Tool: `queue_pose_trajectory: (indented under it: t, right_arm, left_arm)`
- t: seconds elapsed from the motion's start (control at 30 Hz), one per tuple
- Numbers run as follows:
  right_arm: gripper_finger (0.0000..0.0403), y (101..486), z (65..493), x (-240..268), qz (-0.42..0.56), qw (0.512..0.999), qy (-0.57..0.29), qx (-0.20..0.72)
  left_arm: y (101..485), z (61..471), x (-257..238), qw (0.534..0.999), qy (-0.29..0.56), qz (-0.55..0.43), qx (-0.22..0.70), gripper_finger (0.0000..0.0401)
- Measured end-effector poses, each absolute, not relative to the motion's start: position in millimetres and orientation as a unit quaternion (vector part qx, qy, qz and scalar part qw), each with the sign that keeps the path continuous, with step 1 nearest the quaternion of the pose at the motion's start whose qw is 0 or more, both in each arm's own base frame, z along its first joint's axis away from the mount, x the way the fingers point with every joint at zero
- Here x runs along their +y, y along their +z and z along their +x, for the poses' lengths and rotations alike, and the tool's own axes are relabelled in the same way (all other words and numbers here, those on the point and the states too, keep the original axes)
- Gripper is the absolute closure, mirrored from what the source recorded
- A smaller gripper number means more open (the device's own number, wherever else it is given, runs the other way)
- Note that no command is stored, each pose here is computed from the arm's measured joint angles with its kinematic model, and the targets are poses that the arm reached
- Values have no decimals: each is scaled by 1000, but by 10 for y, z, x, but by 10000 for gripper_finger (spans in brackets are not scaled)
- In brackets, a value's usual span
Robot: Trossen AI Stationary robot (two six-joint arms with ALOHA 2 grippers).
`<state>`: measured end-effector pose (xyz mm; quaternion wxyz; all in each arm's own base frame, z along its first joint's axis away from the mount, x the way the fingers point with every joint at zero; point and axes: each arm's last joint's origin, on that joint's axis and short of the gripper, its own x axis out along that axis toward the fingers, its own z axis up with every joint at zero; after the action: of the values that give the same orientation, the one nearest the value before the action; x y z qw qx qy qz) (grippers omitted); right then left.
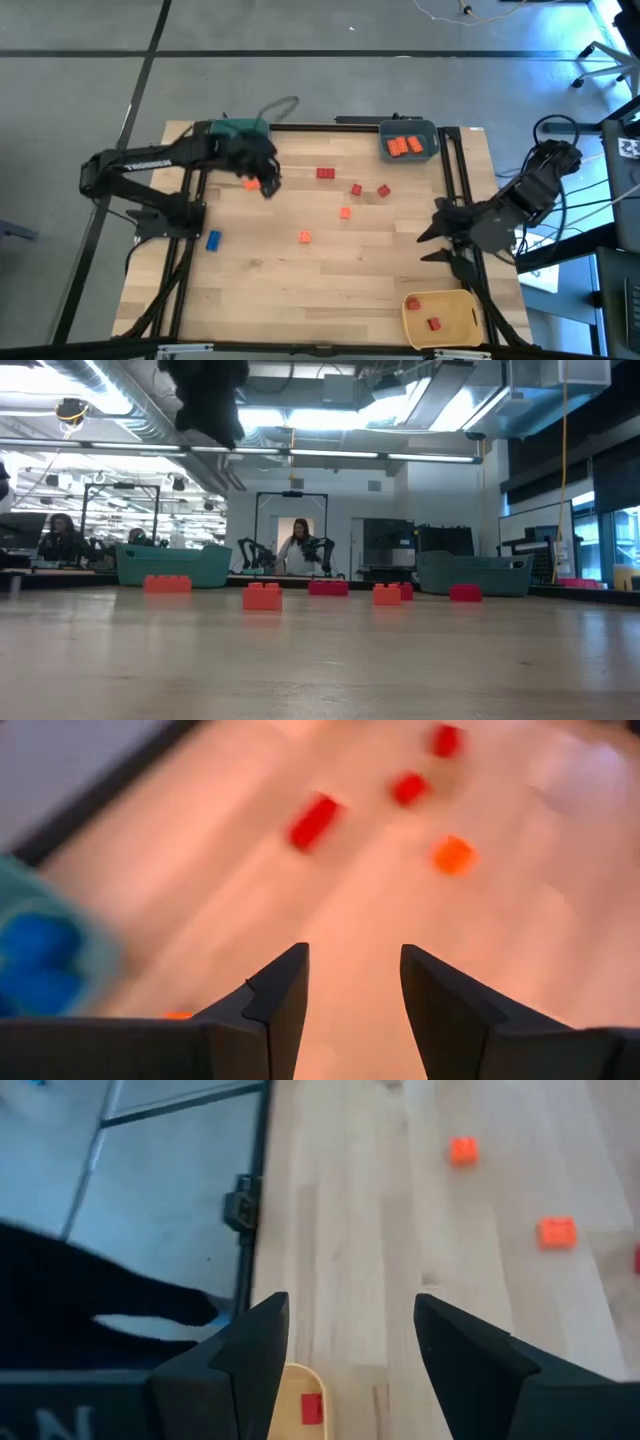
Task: Sort & place blocks by color
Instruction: Put the red game piece into the yellow bin
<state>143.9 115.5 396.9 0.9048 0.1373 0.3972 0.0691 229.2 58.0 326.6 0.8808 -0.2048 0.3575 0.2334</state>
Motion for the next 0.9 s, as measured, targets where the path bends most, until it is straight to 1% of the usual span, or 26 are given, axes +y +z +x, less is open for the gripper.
queue_pose_trajectory:
  t: [0.13, 0.37, 0.7, 0.9]
  right_arm:
    - [185, 3841, 1581, 1127, 147, 897, 21, 416]
    - [185, 3717, 1864, 985, 150, 890, -64, 426]
    - [185, 3487, 2279, 744, 179, 856, -140, 465]
    - [185, 3361, 2484, 644, 204, 838, -151, 483]
  left_arm:
    - [3271, 2361, 181, 891, 188, -203, 360, 250]
    - [3282, 2340, -375, 908, 144, -174, 354, 250]
    - [3283, 2260, -709, 914, 95, -163, 360, 252]
    - [3261, 2225, -804, 917, 66, -121, 375, 252]
